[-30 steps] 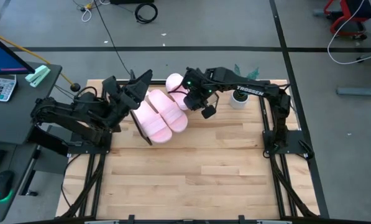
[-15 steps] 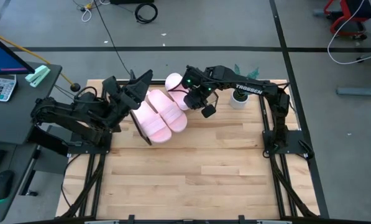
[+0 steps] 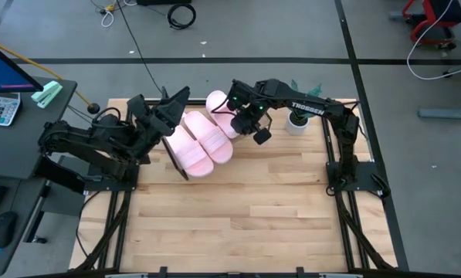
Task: Pick and place slides into the shelf
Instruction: Put the pink slipper on the shelf
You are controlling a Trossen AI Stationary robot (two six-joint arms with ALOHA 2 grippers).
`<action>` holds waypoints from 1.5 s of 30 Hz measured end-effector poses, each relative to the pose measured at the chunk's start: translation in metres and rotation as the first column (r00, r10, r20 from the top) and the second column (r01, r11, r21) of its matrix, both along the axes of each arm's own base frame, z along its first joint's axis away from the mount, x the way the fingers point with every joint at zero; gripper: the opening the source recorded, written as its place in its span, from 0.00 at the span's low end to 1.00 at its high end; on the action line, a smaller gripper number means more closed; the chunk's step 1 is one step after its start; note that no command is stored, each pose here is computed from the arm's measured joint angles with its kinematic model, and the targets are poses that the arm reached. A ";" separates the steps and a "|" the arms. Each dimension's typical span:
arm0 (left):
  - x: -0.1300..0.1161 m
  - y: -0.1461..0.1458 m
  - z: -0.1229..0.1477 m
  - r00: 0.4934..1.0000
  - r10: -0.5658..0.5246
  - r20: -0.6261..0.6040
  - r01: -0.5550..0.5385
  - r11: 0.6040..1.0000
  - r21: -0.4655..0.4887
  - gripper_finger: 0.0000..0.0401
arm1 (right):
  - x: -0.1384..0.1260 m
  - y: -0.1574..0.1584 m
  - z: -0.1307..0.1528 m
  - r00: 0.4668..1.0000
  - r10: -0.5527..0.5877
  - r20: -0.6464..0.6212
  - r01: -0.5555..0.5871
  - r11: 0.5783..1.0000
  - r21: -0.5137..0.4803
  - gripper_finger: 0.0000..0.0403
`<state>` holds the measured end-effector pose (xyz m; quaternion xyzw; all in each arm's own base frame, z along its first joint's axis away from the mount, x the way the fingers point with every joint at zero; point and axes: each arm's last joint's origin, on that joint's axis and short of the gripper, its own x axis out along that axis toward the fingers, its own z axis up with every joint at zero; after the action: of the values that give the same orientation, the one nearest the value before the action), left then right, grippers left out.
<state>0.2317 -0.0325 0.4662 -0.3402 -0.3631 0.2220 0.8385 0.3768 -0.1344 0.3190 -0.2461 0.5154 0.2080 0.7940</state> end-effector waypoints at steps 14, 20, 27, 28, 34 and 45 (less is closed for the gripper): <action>0.000 0.000 0.000 1.000 0.000 -0.001 0.000 1.000 0.000 0.71 | -0.003 0.003 -0.034 0.998 -0.004 -0.070 0.009 0.997 0.079 0.31; 0.000 0.000 0.000 1.000 0.000 -0.002 0.000 1.000 0.000 0.71 | -0.001 0.002 -0.029 0.999 -0.032 -0.042 0.035 0.997 0.069 0.43; 0.001 0.001 -0.001 1.000 0.012 -0.019 -0.012 1.000 -0.002 0.71 | -0.005 0.001 -0.014 0.998 -0.061 -0.008 0.061 0.997 0.037 0.55; 0.002 0.002 -0.002 1.000 0.017 -0.025 -0.017 1.000 -0.001 0.71 | -0.006 0.002 -0.013 0.998 -0.066 -0.011 0.067 0.997 0.040 0.56; 0.003 0.008 -0.003 0.998 0.043 -0.039 -0.043 0.999 0.001 0.71 | -0.005 0.010 -0.012 0.997 -0.077 -0.026 0.078 0.996 0.053 0.61; -0.022 0.045 -0.005 0.972 0.091 -0.217 -0.096 0.995 -0.012 0.71 | -0.022 0.030 0.022 0.987 -0.161 0.022 0.163 0.983 -0.088 0.62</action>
<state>0.2098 0.0123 0.4611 -0.3061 -0.2829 0.3011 0.8577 0.3547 -0.1043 0.3414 -0.2402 0.5367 0.1175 0.8002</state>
